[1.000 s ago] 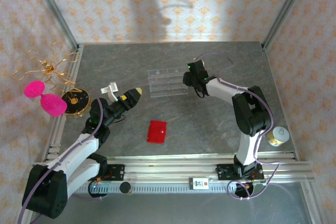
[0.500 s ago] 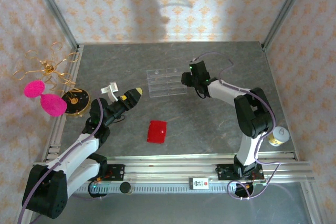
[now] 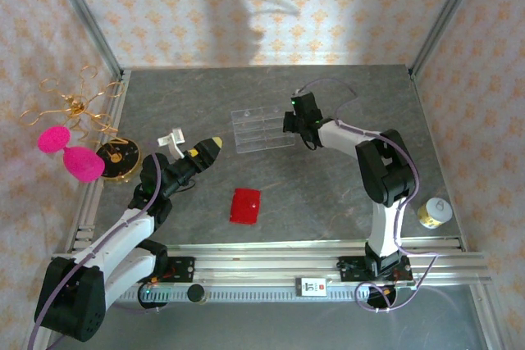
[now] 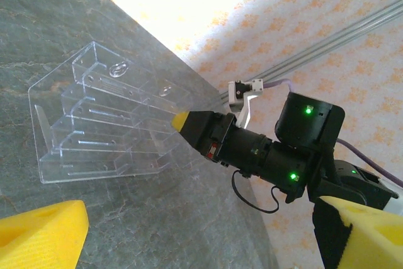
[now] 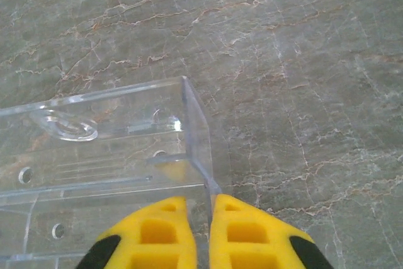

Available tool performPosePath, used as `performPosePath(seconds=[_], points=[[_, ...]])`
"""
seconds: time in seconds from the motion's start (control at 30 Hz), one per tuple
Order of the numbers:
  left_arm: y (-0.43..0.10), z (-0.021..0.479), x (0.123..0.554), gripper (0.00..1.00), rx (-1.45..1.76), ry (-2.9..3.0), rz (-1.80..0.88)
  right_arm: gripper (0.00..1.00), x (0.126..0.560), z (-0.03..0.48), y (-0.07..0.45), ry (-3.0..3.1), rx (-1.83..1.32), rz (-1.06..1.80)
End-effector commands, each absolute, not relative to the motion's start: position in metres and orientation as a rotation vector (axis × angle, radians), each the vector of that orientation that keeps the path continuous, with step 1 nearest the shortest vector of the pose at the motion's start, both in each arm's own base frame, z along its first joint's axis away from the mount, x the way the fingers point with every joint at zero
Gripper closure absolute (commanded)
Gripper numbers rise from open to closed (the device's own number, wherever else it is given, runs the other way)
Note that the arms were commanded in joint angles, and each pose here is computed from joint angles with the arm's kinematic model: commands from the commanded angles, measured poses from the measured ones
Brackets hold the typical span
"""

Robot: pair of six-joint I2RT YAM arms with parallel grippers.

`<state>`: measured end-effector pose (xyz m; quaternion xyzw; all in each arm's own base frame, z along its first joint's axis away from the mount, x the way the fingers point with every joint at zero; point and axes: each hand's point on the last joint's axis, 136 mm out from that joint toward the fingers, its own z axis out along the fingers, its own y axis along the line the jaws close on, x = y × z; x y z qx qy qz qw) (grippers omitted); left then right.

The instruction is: Take the credit cards out of the card holder

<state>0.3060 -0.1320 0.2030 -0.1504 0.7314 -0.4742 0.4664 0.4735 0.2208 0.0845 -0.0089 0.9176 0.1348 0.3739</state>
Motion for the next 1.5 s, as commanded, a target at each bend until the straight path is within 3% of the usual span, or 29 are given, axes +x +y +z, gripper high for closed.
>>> performPosePath(seconds=[0.0, 0.4, 0.87, 1.0, 1.1, 1.17, 1.3, 1.47], points=[[-0.134, 0.213, 0.306, 0.09, -0.332, 1.76, -1.173, 1.0, 0.466, 0.086, 0.211, 2.361, -0.017, 0.282], [-0.137, 0.214, 0.31, 0.08, -0.323, 1.75, -1.191, 1.0, 0.4, 0.107, 0.198, 2.338, 0.127, 0.132], [-0.137, 0.208, 0.303, 0.08, -0.324, 1.765, -1.192, 1.0, 0.376, 0.091, 0.197, 2.367, 0.281, 0.161], [-0.135, 0.208, 0.3, 0.08, -0.322, 1.765, -1.18, 0.87, 0.379, 0.095, 0.198, 2.347, 0.244, 0.154], [-0.136, 0.207, 0.297, 0.08, -0.318, 1.773, -1.186, 0.65, 0.381, 0.1, 0.2, 2.337, 0.223, 0.166], [-0.137, 0.206, 0.295, 0.08, -0.312, 1.785, -1.187, 0.57, 0.379, 0.107, 0.2, 2.322, 0.221, 0.18], [-0.143, 0.192, 0.286, 0.1, -0.308, 1.864, -1.153, 0.52, 0.365, 0.131, 0.207, 2.279, 0.186, 0.287], [-0.161, 0.146, 0.257, 0.15, -0.296, 2.062, -1.082, 0.51, 0.306, 0.116, 0.273, 2.44, -0.075, 0.783]])
